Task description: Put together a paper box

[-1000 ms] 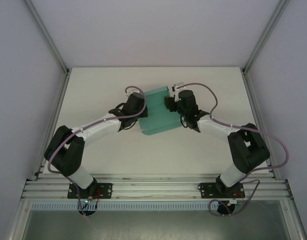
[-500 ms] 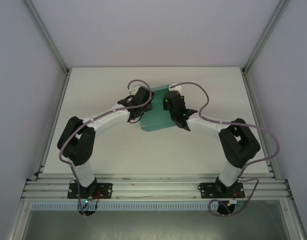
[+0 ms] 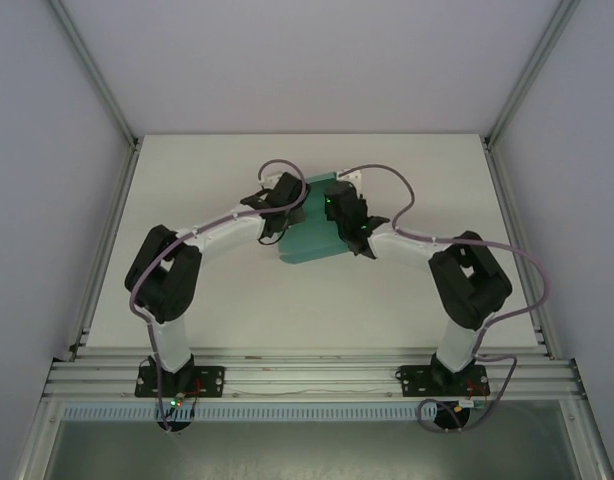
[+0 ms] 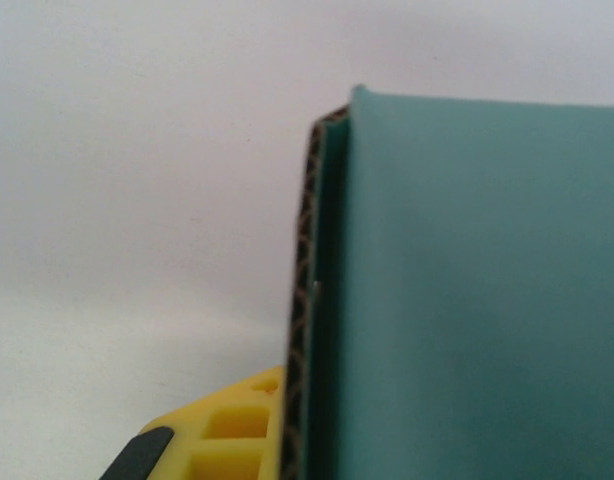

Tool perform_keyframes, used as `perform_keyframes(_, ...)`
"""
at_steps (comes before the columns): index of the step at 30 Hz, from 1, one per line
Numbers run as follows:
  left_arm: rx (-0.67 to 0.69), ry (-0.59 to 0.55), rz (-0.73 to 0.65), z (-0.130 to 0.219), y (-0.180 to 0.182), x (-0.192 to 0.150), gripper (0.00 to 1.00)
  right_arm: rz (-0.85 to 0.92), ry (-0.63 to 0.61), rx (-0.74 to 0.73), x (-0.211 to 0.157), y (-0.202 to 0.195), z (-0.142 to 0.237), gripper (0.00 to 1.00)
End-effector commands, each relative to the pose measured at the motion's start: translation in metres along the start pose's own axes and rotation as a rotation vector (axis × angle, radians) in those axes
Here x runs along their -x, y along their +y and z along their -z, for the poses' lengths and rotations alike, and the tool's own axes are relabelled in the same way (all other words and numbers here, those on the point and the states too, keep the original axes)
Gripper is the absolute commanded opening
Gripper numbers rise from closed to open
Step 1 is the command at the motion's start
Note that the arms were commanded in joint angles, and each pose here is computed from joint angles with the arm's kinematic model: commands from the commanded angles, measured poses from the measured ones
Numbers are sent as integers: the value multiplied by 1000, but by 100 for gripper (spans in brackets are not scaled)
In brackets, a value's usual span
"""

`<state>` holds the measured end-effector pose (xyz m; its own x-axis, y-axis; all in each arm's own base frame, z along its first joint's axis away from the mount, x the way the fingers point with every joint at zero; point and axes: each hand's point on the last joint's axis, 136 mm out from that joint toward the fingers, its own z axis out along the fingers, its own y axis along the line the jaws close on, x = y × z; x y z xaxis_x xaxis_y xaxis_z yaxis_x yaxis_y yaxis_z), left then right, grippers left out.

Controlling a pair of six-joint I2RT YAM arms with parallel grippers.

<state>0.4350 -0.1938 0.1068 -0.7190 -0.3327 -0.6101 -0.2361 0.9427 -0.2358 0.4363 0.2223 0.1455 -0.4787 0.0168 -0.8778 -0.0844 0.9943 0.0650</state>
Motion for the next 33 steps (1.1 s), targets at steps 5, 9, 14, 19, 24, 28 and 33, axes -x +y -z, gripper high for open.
perform_keyframes(5,-124,-53,-248,24,-9,36,0,19,-98,362,43,32,71,94)
perform_keyframes(9,-291,52,-584,37,-23,23,0,-47,-157,390,63,17,115,100)
perform_keyframes(14,-343,255,-1071,50,-13,-25,0,-174,-91,219,60,-43,139,100)
perform_keyframes(19,-276,325,-1351,56,-13,-47,0,-231,46,83,25,-87,145,100)
perform_keyframes(24,-185,433,-1478,41,-15,-67,0,-251,116,7,-5,-107,147,100)
perform_keyframes(28,-7,481,-1550,12,-9,-74,0,-271,140,-12,-20,-114,148,100)
perform_keyframes(33,138,476,-1592,-18,-13,-73,0,-275,153,-71,-34,-128,152,100)
